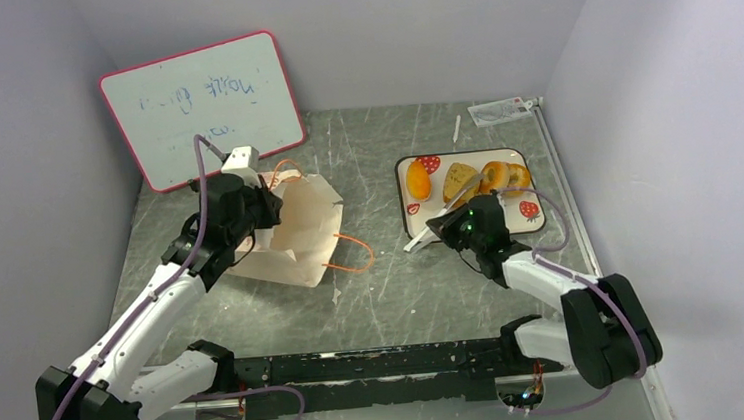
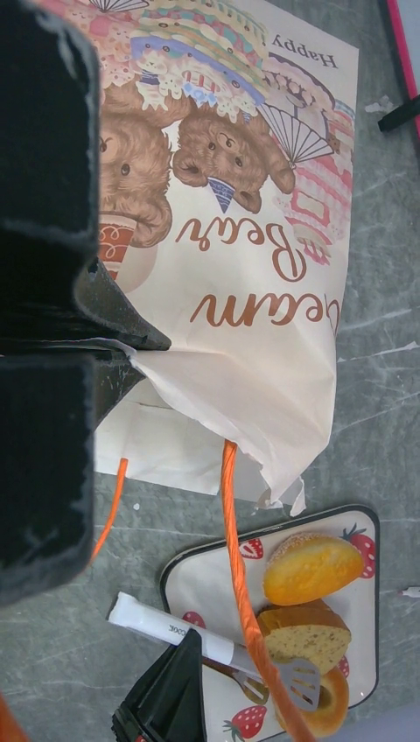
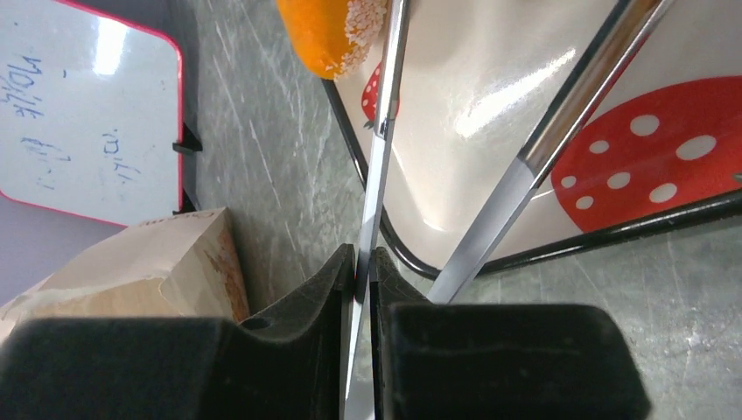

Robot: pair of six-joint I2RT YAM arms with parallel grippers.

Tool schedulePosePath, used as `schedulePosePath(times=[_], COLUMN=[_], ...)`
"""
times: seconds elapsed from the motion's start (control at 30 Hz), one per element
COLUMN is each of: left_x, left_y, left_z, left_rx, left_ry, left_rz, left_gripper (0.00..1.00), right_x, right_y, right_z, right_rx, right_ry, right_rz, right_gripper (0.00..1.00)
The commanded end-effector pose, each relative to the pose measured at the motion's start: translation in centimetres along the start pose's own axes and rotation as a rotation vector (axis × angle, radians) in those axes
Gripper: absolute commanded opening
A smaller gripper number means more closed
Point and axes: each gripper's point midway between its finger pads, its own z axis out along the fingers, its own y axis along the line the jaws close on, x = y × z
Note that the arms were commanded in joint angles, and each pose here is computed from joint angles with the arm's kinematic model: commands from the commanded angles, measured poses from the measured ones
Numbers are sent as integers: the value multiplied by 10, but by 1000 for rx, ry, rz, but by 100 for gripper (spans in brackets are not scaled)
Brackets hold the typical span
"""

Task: Take the fake bread out of the paper bag
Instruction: Pick up the clamp from the container.

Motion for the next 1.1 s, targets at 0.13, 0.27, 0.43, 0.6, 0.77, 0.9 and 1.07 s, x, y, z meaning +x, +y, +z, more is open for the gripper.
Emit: schedulePosePath(times=[0.13, 0.27, 0.43, 0.6, 0.77, 0.9, 1.07], left_x=[-24, -26, -25, -24, -24, -25, -24], left_y=[-10, -10, -11, -13, -14, -13, -15], left_z=[-9, -12, -13, -13, -14, -16, -17], left_rx=[35, 37, 48, 62, 72, 73, 95], left_ry=[-62, -69, -70, -71, -70, -77, -90], left_rz=[-32, -24, 0, 6, 6, 40, 59], left_gripper=[7, 7, 7, 7, 7, 7, 7], right_x=[-2, -2, 1, 4, 4, 3, 6], right_y=[2, 8, 4, 2, 7, 7, 6], right_z=[-18, -27, -37, -49, -66, -81, -101], right_rx=[7, -6, 5, 0, -18, -18, -24], right_ry=[-19, -14, 0, 8, 3, 0, 7], right_rz=[-39, -53, -63, -62, -66, -77, -88], right_gripper=[13, 12, 12, 12, 10, 9, 8])
